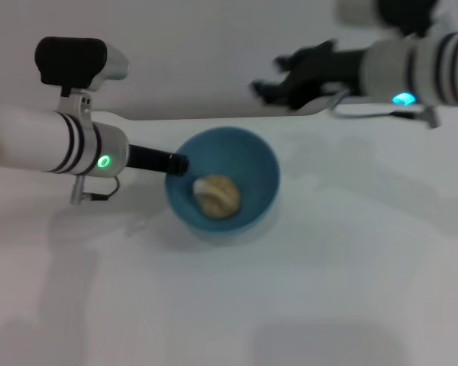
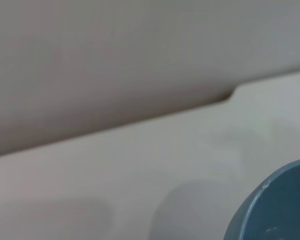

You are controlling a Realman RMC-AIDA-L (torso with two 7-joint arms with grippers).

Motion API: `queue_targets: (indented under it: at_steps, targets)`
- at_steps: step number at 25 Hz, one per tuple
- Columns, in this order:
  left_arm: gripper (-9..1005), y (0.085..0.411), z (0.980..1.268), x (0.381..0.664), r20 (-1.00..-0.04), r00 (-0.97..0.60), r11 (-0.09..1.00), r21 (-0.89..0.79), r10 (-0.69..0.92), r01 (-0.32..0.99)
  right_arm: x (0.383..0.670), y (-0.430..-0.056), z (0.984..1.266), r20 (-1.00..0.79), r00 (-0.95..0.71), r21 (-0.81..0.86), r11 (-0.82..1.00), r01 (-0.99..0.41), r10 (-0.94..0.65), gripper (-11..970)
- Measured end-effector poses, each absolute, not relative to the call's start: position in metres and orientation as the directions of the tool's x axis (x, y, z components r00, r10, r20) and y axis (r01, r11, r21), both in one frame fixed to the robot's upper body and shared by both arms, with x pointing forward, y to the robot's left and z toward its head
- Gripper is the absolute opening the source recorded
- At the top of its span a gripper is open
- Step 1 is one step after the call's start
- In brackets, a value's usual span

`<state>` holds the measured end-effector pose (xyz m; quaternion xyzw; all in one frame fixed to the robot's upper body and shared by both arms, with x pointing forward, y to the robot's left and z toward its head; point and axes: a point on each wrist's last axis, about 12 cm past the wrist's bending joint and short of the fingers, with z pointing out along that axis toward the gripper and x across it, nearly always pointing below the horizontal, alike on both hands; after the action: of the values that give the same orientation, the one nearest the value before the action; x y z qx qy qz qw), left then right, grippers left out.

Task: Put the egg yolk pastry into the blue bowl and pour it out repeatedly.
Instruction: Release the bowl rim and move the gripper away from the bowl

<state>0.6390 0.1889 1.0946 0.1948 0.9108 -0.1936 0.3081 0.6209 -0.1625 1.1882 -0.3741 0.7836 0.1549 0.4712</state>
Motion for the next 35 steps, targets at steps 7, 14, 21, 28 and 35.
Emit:
queue_targets:
  at_steps: [7,14,21,28,35]
  targets:
    - [16,0.202,1.106,0.632,-0.541,-0.764,0.848,-0.162,0.351,0.505,0.625,-0.23,1.174,-0.873,-0.386,-0.038,0.829,-0.558,-0.299,504]
    - [25,0.194,1.105,0.623,-0.495,-0.765,0.821,-0.164,0.411,0.547,0.618,-0.253,1.141,-0.85,-0.467,0.008,0.881,-0.472,-0.243,504]
    - [31,0.189,1.1,0.619,-0.462,-0.78,0.819,-0.176,0.421,0.546,0.618,-0.252,1.138,-0.846,-0.474,0.01,0.882,-0.471,-0.243,504]
    - [59,0.191,1.093,0.614,-0.438,-0.797,0.828,-0.18,0.415,0.531,0.619,-0.251,1.14,-0.849,-0.469,0.009,0.881,-0.472,-0.243,504]
    - [313,0.191,1.098,0.616,-0.458,-0.793,0.828,-0.186,0.403,0.528,0.618,-0.252,1.139,-0.849,-0.471,0.012,0.883,-0.47,-0.24,504]
